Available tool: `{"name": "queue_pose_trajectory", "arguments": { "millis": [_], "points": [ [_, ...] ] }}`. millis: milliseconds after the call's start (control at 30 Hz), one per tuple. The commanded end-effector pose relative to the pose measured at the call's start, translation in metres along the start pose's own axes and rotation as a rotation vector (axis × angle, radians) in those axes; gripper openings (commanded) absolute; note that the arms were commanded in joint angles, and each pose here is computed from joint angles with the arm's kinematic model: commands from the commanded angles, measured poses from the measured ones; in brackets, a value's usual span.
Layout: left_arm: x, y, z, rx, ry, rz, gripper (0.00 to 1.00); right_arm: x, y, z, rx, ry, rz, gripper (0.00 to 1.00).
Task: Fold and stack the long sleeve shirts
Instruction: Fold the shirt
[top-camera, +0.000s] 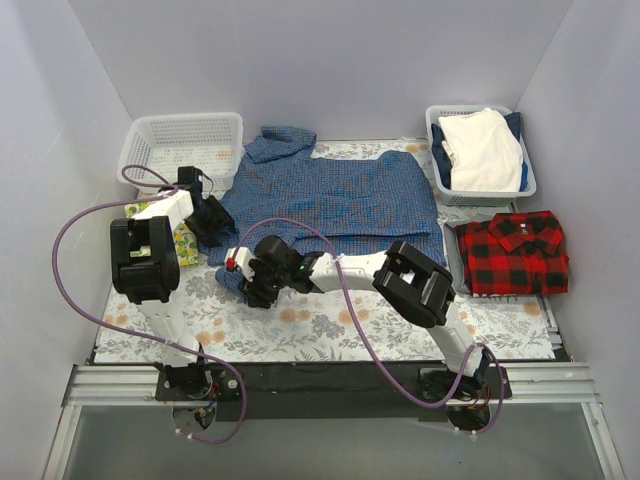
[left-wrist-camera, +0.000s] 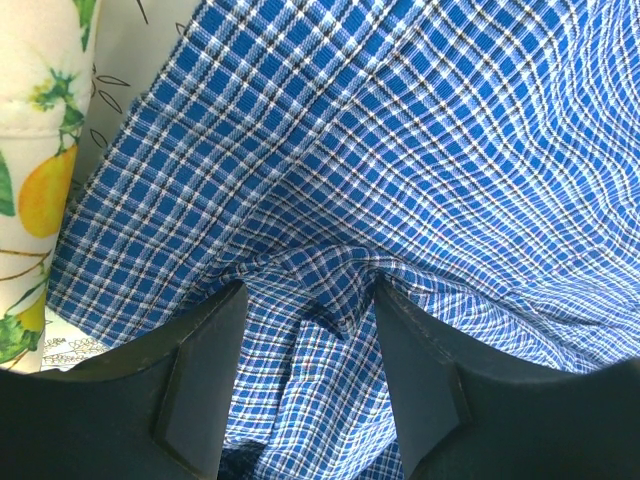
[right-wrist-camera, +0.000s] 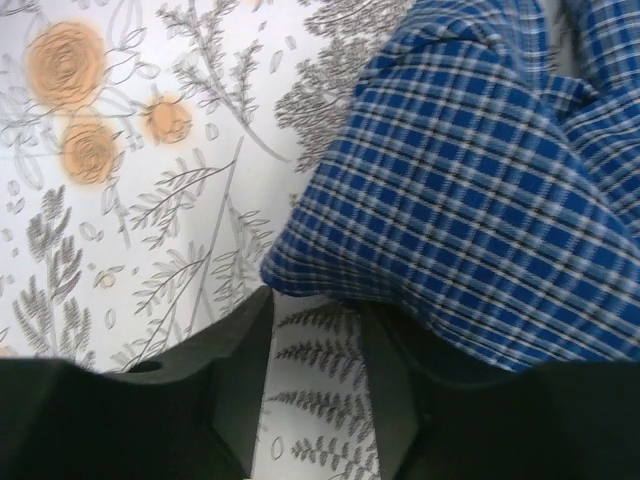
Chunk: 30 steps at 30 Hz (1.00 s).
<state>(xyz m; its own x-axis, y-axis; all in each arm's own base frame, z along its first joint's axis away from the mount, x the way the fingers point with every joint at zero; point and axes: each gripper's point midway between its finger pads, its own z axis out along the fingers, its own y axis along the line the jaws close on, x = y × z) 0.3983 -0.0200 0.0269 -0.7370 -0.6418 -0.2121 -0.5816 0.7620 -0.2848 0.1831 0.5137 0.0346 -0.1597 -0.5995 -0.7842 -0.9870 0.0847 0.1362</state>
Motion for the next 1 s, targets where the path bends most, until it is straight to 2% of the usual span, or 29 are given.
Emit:
{"name": "queue_pose_trajectory", "arguments": {
  "millis": [0,33,100,167,333,400,533,767,900,967],
  "points": [
    [0.014,0.033,0.006,-0.102,0.025,0.0,0.54,0.0,-0.025,0.009,0.111,-0.002,0.049,0.4],
    [0.015,0.034,0.006,-0.104,0.027,0.0,0.54,0.002,-0.033,0.008,0.151,0.004,0.066,0.37],
    [0.016,0.035,0.005,-0.103,0.024,0.002,0.54,-0.001,-0.051,0.009,0.21,-0.006,0.106,0.24],
    [0.016,0.036,0.004,-0.107,0.021,0.002,0.54,-0.003,-0.059,0.008,0.236,0.004,0.131,0.02],
    [0.016,0.037,0.004,-0.108,0.02,0.002,0.54,-0.024,-0.06,-0.015,0.262,-0.034,0.125,0.01],
    [0.015,0.037,0.004,-0.109,0.014,0.003,0.55,-0.052,-0.056,-0.049,0.287,-0.1,0.1,0.01],
    [0.014,0.036,0.002,-0.104,0.004,0.003,0.56,-0.08,-0.052,-0.093,0.31,-0.179,0.084,0.01],
    [0.015,0.039,0.005,-0.114,0.005,0.003,0.56,-0.141,-0.057,-0.153,0.323,-0.343,0.06,0.01],
    [0.017,0.041,0.007,-0.119,0.009,0.004,0.56,-0.161,-0.07,-0.161,0.317,-0.395,0.11,0.01],
    [0.017,0.041,0.006,-0.117,0.007,0.006,0.56,-0.152,-0.08,-0.152,0.307,-0.36,0.132,0.01]
  ]
}}
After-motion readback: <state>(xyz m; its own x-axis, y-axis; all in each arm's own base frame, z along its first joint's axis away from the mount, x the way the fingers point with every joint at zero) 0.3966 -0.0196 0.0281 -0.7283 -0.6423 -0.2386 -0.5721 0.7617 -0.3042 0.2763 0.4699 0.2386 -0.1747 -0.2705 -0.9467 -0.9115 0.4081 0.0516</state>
